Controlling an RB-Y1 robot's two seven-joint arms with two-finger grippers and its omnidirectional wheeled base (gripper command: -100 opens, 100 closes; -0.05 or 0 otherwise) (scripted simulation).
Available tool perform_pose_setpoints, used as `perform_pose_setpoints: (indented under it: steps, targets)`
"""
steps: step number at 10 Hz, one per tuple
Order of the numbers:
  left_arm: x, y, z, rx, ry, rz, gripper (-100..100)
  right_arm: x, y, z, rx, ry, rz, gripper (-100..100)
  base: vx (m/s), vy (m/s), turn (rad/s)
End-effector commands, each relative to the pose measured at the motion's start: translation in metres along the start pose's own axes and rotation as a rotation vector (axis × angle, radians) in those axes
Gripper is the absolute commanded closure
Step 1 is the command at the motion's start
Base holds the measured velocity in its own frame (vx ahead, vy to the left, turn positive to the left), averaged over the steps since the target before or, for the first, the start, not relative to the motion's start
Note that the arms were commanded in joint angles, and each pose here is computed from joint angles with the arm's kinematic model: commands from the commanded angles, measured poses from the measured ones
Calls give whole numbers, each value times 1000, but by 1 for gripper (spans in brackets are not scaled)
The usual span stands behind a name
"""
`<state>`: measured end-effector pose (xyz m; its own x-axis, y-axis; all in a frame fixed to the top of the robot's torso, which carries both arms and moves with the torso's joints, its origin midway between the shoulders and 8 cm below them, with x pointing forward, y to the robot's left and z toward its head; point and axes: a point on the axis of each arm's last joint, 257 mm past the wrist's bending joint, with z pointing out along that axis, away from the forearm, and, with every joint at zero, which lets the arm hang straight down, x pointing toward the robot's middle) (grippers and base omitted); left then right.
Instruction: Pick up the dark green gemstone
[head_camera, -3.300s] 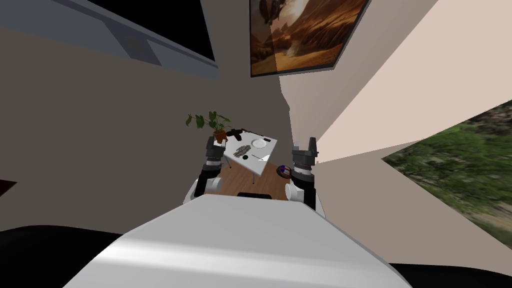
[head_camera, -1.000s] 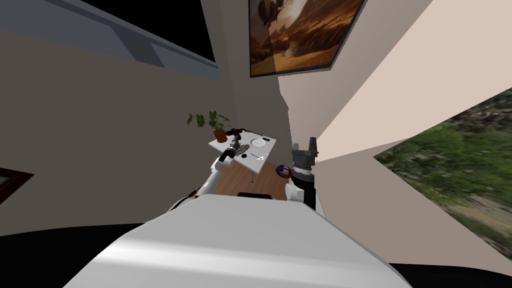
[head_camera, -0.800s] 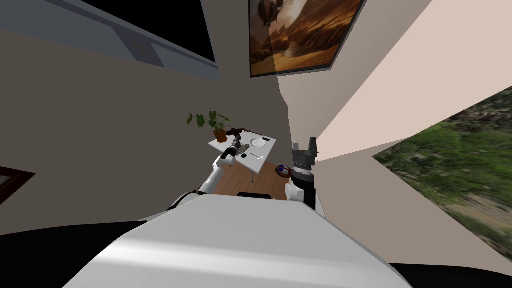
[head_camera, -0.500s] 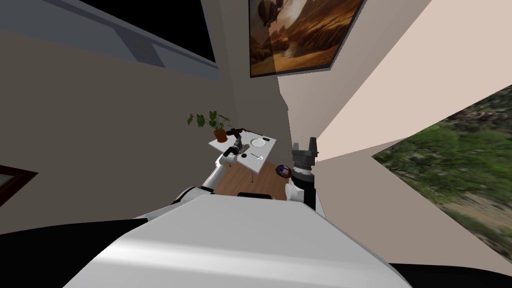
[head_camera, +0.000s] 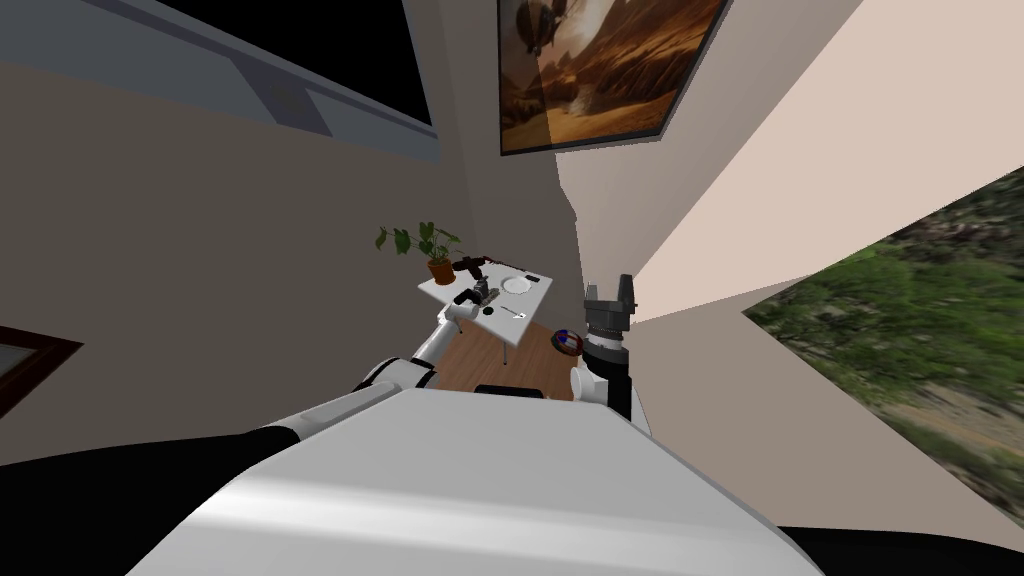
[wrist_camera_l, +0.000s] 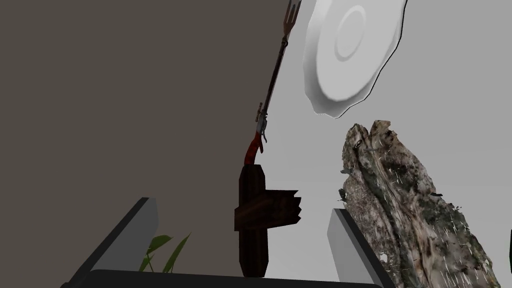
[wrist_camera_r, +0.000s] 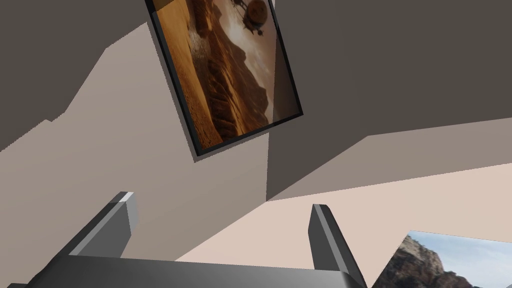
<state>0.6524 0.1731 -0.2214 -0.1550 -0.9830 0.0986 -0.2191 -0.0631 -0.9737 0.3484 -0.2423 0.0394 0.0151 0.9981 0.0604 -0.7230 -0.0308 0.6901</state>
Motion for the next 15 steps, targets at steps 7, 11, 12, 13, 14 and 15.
perform_pose_setpoints:
  steps: [7,11,12,13,14,15]
  targets:
    - [21,68,22,-294,4,-15,-100,0,0,0,0,0,0,0,-5,3,2]
    - [43,86,25,-412,23,-16,-100,0,0,0,0,0,0,0,-1,5,0]
    - [38,100,22,-446,12,-17,-100,0,0,0,0,0,0,0,-1,13,-5]
    - [38,100,22,-446,12,-17,-100,0,0,0,0,0,0,0,-1,5,2]
    - [51,106,21,-500,24,-15,-100,0,0,0,0,0,0,0,-2,12,8]
    - [48,114,19,-517,17,-16,-100,0,0,0,0,0,0,0,1,14,-5]
